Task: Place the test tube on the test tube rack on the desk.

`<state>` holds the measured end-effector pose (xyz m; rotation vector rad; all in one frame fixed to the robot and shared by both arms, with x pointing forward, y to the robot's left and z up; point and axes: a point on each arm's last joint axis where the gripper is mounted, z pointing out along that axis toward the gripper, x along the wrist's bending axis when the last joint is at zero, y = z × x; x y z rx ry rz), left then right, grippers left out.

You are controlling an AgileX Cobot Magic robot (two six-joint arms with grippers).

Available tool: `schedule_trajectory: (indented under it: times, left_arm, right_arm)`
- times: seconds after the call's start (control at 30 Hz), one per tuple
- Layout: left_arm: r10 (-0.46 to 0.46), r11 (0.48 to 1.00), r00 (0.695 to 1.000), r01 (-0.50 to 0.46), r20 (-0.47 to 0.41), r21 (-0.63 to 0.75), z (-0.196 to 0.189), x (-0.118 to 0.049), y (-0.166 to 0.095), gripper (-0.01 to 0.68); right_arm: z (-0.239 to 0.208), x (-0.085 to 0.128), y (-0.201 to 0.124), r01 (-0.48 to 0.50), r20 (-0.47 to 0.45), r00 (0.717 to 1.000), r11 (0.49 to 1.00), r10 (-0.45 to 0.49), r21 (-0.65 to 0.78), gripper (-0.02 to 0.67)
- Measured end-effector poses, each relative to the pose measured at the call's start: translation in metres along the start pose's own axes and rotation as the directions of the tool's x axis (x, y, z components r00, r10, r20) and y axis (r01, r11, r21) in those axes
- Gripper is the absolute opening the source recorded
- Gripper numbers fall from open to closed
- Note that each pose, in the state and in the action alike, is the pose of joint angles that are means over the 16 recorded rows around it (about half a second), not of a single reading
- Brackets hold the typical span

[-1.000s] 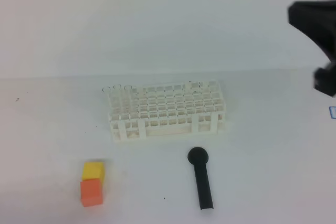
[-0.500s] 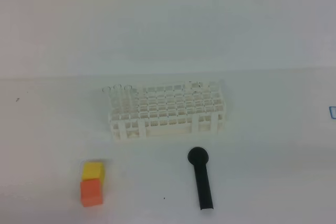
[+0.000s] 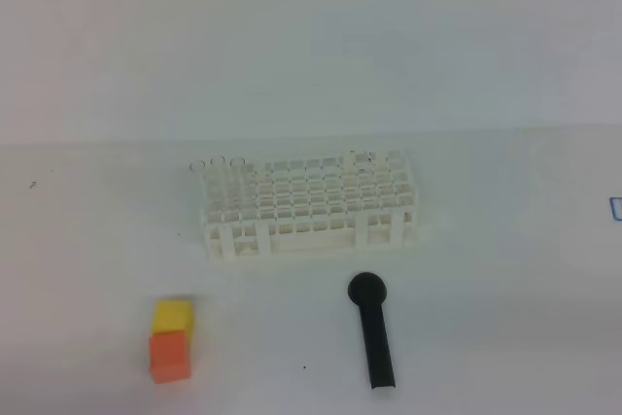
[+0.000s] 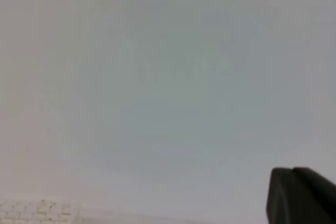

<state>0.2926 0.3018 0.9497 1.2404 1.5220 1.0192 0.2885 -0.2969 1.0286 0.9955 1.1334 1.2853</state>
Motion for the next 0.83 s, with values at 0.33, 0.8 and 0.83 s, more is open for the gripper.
schedule_trajectory:
  times: [0.33, 0.8, 0.83]
  left_arm:
    - [0.003, 1.000, 1.000, -0.003, 0.001, -0.012, -0.001, -0.001, 0.004, -0.001]
    - [0.003, 1.000, 1.000, -0.003, 0.002, -0.018, -0.002, -0.001, 0.006, -0.001]
    - [0.002, 1.000, 1.000, -0.002, 0.002, -0.017, -0.002, -0.001, 0.005, -0.001]
  right_arm:
    - [0.000, 0.004, -0.005, -0.019, -0.035, 0.999, 0.999, 0.020, 0.041, -0.001]
    - [0.000, 0.002, -0.013, -0.086, -0.001, 0.996, 0.991, 0.086, 0.099, -0.001]
    - [0.000, 0.002, -0.013, -0.089, 0.000, 0.996, 0.991, 0.090, 0.100, -0.001]
